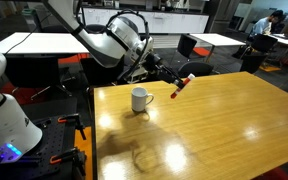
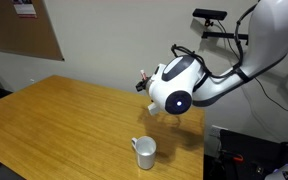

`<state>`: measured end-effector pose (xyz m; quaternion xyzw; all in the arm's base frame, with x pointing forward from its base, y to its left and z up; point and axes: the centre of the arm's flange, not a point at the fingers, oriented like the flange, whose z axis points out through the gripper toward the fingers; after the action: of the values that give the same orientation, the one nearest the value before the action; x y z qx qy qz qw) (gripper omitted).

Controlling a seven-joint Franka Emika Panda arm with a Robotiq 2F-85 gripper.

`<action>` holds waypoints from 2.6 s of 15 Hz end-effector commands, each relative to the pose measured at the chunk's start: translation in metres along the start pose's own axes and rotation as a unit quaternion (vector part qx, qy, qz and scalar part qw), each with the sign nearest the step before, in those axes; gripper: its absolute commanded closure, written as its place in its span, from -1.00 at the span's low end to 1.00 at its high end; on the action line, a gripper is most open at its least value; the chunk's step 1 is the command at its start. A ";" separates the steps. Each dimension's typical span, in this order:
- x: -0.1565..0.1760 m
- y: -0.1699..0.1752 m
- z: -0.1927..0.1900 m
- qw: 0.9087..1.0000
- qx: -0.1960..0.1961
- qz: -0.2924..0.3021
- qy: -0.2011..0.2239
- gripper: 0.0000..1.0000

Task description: Put the red marker in the mug

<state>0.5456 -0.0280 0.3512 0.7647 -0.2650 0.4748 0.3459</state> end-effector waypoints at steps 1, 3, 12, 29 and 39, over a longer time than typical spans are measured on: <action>0.000 -0.011 -0.020 1.000 0.016 0.018 0.011 0.90; -0.003 -0.021 -0.035 0.999 0.030 0.027 0.016 0.90; -0.019 -0.058 -0.097 0.996 0.057 0.057 0.031 0.90; -0.075 -0.072 -0.171 1.000 0.014 0.022 0.017 0.90; -0.115 -0.087 -0.167 0.998 0.051 -0.014 -0.029 0.90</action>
<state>0.4743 0.1616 0.2824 0.7849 -0.2397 0.4730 0.3206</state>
